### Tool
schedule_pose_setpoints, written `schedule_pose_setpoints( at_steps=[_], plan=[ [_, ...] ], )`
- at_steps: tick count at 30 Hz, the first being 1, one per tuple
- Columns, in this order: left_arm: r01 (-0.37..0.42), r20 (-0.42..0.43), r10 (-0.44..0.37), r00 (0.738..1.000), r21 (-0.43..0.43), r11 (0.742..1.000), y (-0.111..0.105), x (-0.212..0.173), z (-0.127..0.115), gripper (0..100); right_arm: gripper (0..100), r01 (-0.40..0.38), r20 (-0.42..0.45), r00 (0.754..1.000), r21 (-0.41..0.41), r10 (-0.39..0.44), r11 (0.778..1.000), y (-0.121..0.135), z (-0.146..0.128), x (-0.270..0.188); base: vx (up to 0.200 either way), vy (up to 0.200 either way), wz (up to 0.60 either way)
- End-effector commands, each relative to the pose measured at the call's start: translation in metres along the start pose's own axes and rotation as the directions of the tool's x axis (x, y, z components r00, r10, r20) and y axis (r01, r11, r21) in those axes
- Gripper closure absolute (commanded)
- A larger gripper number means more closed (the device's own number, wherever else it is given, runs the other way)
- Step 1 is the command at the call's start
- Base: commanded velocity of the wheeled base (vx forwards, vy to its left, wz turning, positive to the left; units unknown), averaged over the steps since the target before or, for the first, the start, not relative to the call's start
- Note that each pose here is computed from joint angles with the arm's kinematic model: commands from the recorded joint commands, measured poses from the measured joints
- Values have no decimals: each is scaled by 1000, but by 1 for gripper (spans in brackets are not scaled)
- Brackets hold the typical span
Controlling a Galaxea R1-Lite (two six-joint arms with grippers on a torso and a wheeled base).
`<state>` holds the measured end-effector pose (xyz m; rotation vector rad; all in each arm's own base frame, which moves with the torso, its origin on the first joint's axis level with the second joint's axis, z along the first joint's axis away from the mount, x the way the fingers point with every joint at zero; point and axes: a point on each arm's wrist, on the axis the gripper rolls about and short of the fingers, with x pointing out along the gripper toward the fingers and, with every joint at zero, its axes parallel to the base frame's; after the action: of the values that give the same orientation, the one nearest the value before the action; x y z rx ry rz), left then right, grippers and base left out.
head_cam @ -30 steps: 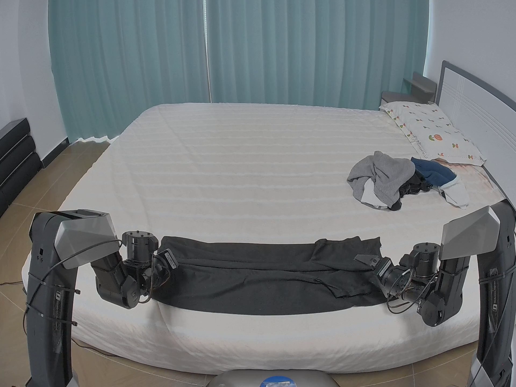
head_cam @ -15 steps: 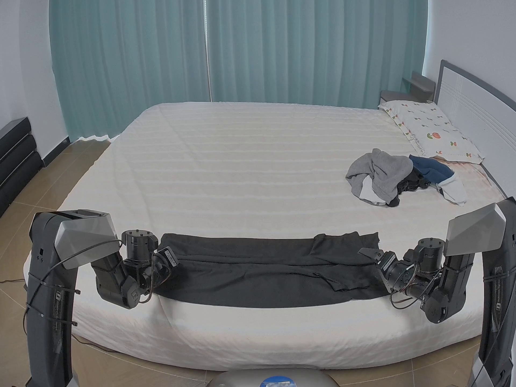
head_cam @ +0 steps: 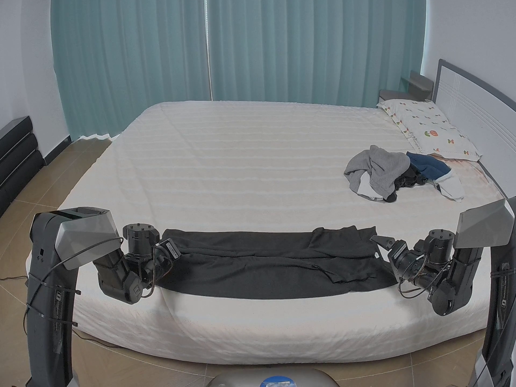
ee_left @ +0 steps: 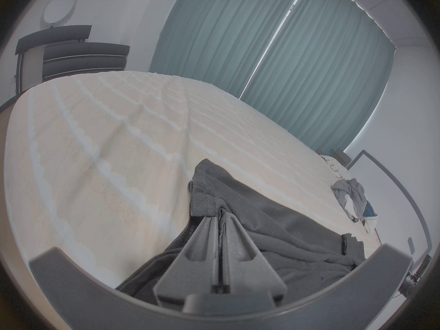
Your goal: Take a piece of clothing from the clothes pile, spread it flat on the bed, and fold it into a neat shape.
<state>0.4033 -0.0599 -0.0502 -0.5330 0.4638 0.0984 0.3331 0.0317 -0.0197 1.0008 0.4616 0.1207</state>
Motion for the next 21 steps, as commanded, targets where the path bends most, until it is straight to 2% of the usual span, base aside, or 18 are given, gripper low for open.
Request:
schedule_pose_setpoints(
  at_steps=[1,4,8,11,17,21],
  plan=[
    [28,24,-28,999,-26,999,-10,0,6,100,0,-21,49,999,-2,21,1000,1,14,0,0,0,0],
    [57,40,-53,998,-100,993,-21,-5,15,100,0,-26,87,996,1,26,1000,-2,27,-1,0,0,0],
    [70,39,-66,997,-127,989,-28,-10,19,100,0,-32,112,993,9,31,999,-7,44,-5,0,0,0],
    [83,26,-81,996,-119,989,-36,-13,14,100,0,-38,123,992,20,35,999,-18,58,-7,0,-200,0],
    [102,18,-101,995,-110,989,-45,-18,10,100,0,-67,31,997,50,66,996,-45,66,-8,0,-200,0],
    [105,16,-103,995,-108,989,-46,-18,10,100,0,-59,17,998,58,58,997,-51,61,-4,0,-200,0]
  ],
)
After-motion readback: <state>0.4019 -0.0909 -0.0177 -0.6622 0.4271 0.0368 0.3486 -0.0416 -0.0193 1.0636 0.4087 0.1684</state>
